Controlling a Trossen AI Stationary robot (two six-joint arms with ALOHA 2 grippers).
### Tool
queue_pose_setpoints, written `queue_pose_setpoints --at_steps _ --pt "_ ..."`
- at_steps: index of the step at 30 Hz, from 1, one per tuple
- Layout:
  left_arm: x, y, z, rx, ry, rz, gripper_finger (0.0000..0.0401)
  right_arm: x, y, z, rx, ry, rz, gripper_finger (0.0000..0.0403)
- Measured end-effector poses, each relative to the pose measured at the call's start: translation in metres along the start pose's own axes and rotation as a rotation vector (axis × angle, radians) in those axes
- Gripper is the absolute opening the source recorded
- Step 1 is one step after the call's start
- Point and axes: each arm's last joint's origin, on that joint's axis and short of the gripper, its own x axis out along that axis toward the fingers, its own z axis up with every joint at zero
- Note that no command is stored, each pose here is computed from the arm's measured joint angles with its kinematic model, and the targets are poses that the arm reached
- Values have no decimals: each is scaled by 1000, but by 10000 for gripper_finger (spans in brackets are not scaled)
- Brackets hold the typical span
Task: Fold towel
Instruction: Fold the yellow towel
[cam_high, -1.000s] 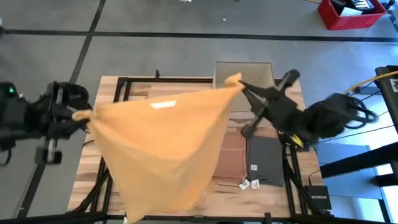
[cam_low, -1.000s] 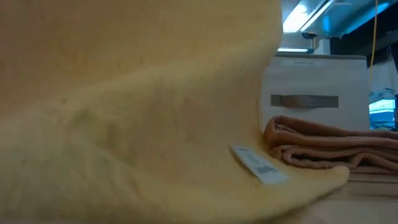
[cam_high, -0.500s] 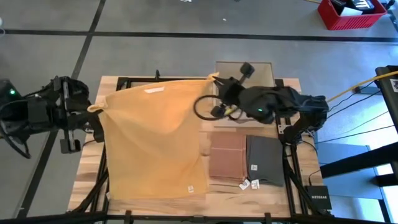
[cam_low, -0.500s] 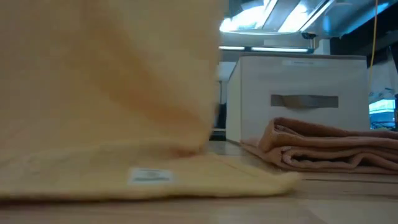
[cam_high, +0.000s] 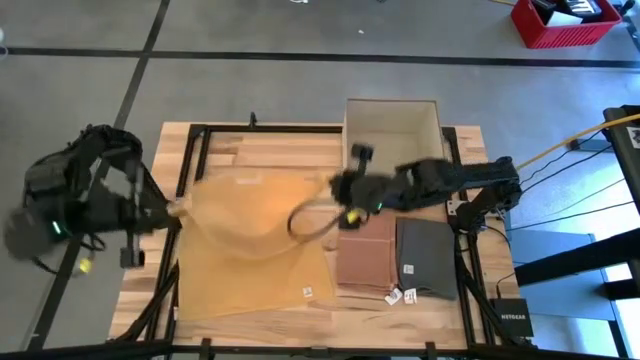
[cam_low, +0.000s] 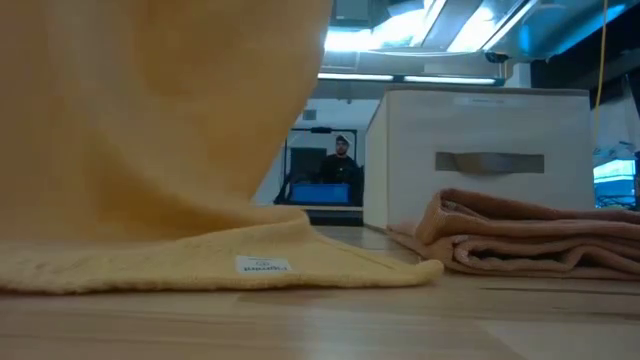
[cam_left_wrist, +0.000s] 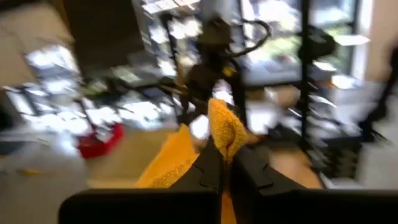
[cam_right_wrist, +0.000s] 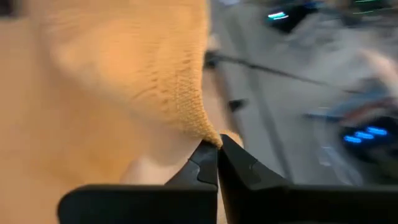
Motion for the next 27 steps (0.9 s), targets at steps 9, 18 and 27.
queue_pose_setpoints --at_steps 9,18,27 --pt "15 -81 -61 -9 313 -50 6 32 91 -57 -50 174 121 3" --pt "45 -161 -134 73 654 18 7 60 153 -131 -20 231 113 3" --pt "65 -189 -194 79 915 152 7 71 159 -172 -66 331 65 3"
